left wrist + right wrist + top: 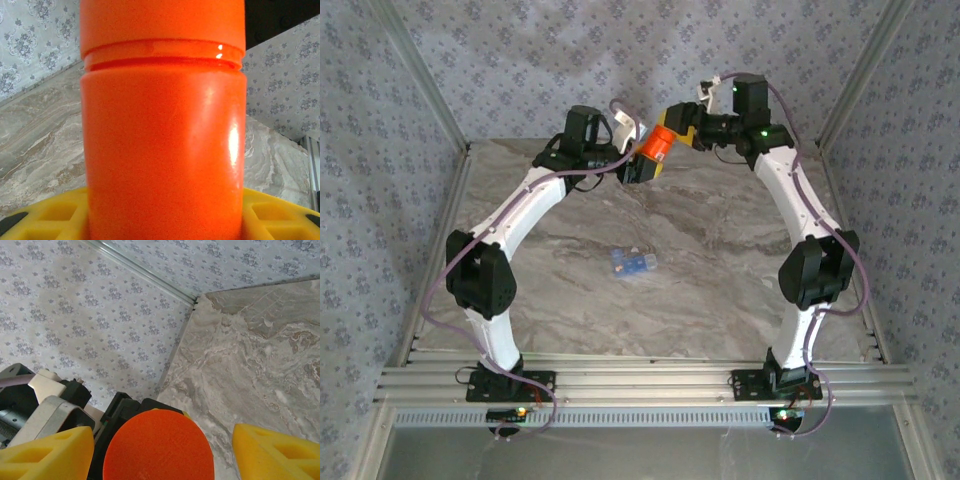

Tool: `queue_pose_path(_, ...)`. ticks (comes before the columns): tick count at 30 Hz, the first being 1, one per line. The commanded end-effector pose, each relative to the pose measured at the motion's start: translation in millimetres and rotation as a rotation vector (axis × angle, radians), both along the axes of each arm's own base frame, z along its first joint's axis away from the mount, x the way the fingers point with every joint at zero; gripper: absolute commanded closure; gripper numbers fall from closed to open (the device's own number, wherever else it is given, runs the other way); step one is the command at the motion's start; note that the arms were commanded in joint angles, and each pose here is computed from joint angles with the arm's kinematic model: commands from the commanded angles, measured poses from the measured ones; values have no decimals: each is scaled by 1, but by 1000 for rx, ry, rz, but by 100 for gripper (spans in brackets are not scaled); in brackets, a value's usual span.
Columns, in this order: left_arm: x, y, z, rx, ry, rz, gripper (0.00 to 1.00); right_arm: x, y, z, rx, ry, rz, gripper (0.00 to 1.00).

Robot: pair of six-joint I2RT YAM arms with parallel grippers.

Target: Sort the pills into containers

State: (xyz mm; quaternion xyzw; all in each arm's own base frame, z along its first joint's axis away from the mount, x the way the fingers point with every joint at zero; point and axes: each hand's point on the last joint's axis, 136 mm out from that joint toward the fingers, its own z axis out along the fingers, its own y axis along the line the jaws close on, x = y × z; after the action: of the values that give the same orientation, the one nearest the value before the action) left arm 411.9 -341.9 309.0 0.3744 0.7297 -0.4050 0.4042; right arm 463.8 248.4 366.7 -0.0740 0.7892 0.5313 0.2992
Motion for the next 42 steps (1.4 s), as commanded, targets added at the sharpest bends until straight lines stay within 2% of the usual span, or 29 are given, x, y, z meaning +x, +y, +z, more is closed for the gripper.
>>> queue_pose_path(1, -5, -6, 21, -32, -58, -46, 100, -6, 5, 4, -8, -35, 48, 27)
queue_pose_path(5, -5, -5, 21, -30, -60, -47, 100, -8, 6, -1, -11, -28, 52, 33)
queue_pose_path(12, -4, -7, 21, -29, -61, -49, 100, -17, 15, -3, 0, -19, 97, 52)
queue_pose_path(15, -3, -7, 21, -28, -62, -48, 100, -18, 16, -4, 1, -15, 101, 56)
queue_pose_path(21, -3, -7, 23, -28, -62, -50, 100, -22, 23, -7, 5, -5, 118, 54)
queue_pose_path(29, -2, -6, 24, -24, -66, -46, 100, -20, 24, -9, 11, 7, 107, 58)
queue_pose_path(32, 2, -5, 23, -4, -91, -6, 100, -19, 26, -11, 7, 60, 52, 59)
queue_pose_path(36, 13, -3, 21, 65, -195, 112, 100, -21, 34, -25, -14, 149, -57, 59)
queue_pose_path(42, 21, 2, 26, 83, -309, 245, 100, -30, 45, -44, -30, 228, -183, 59)
